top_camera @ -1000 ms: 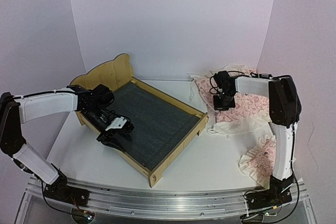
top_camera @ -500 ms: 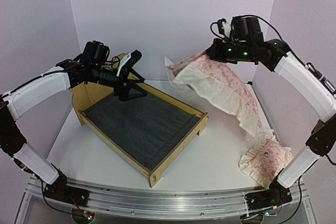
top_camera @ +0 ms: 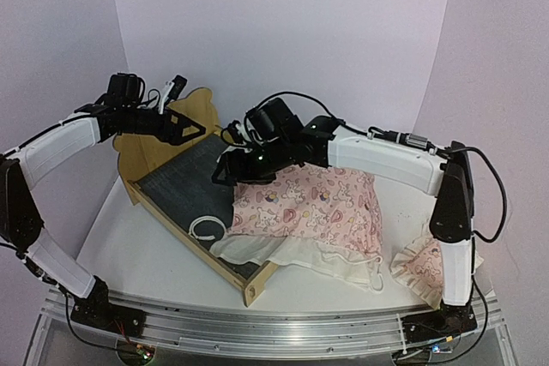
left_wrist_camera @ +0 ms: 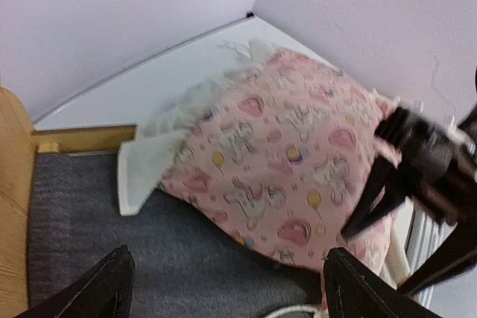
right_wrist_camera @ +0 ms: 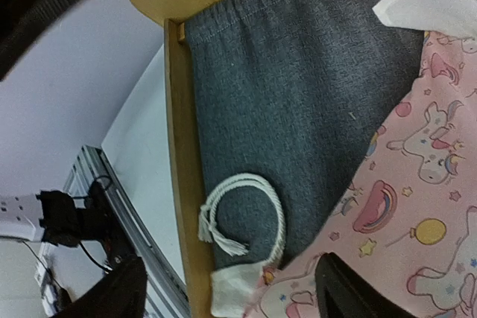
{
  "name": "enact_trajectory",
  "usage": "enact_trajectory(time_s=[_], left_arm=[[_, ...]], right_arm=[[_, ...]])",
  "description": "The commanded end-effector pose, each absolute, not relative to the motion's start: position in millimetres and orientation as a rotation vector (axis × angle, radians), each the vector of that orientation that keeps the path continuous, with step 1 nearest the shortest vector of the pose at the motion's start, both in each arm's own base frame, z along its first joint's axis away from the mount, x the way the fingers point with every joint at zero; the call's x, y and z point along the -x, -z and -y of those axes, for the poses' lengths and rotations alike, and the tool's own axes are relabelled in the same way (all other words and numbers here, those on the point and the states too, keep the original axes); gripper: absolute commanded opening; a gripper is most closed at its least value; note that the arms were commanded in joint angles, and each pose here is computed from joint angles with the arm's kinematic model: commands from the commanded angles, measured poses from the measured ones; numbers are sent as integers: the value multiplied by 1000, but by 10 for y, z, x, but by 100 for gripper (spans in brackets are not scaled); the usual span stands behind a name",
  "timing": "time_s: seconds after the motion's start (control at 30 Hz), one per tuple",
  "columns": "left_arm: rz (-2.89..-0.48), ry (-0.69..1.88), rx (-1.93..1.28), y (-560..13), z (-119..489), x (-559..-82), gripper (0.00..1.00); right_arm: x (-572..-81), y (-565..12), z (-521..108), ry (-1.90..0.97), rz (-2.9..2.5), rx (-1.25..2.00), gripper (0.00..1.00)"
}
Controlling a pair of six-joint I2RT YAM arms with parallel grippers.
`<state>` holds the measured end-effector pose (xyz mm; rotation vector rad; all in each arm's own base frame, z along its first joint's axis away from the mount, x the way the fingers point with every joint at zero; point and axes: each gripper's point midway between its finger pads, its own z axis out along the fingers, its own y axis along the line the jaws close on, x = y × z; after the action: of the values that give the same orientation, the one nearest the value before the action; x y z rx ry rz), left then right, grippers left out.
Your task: Set up the pet bed
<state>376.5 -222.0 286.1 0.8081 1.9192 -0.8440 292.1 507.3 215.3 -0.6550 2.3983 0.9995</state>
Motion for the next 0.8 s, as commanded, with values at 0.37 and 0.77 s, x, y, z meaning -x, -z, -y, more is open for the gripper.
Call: enact_trajectory(time_s=[0.37,0.77], left_arm=[[-1804,926,-1573,-1790,2802,-2125,86],[-1787,872,-1476,-1414,3114,-2259,85]], right_arm=[[-2519,-1676,-1679,-294,-2599,191,82],[-1913,-422,-1453,-425,-2770,-71,72]])
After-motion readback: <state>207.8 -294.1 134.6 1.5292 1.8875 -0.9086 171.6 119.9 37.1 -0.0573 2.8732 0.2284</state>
